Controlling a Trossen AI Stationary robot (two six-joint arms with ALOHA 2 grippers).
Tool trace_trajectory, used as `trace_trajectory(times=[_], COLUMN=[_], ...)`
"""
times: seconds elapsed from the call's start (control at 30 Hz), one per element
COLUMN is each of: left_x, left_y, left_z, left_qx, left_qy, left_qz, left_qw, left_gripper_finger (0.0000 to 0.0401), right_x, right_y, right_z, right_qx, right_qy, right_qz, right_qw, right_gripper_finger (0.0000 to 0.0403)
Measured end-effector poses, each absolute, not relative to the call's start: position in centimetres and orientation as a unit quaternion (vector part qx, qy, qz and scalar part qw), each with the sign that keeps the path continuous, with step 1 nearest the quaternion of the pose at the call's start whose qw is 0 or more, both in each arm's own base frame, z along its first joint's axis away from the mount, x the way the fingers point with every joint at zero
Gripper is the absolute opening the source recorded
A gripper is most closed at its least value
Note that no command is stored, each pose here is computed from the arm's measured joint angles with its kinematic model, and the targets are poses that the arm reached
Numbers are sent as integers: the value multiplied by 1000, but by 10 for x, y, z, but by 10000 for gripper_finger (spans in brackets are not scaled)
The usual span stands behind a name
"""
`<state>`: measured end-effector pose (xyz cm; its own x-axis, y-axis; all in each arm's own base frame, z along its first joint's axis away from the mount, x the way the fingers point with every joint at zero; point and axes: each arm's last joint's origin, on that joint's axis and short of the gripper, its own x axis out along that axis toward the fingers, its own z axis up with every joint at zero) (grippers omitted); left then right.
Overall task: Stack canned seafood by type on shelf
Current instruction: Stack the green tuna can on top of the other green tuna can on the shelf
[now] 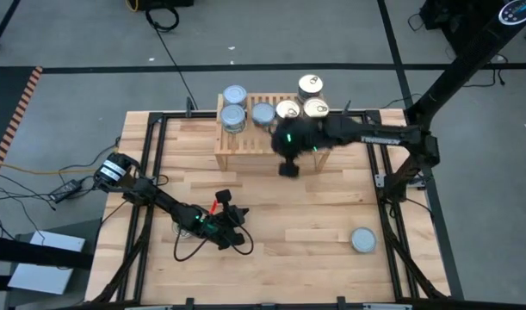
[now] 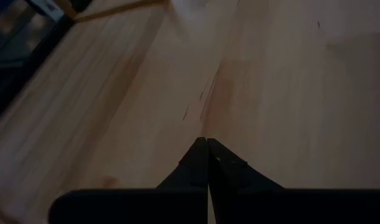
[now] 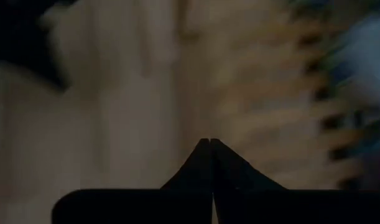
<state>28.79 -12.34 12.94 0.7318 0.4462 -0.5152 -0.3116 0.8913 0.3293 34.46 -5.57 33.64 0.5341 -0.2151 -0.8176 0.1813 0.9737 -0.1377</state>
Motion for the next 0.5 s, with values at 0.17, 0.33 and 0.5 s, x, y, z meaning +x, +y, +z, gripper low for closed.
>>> trace_trajectory(times=[0.17,0.33,0.5], left_x=[292,295,298], left_y=[-120,-118,-113], left_z=[131,132,133], left_qx=[128,126,115], left_qy=[299,300,300], left_qz=[198,184,184], left_qw=[925,927,929], left_gripper_finger=[2,2,2], right_x=[328,293,247], right_y=[6,68,121], right_z=[306,276,250], right_qx=[7,67,142], right_qy=[532,579,626], right_qz=[-76,-56,-65], right_qw=[844,811,764], right_gripper_finger=[2,2,2])
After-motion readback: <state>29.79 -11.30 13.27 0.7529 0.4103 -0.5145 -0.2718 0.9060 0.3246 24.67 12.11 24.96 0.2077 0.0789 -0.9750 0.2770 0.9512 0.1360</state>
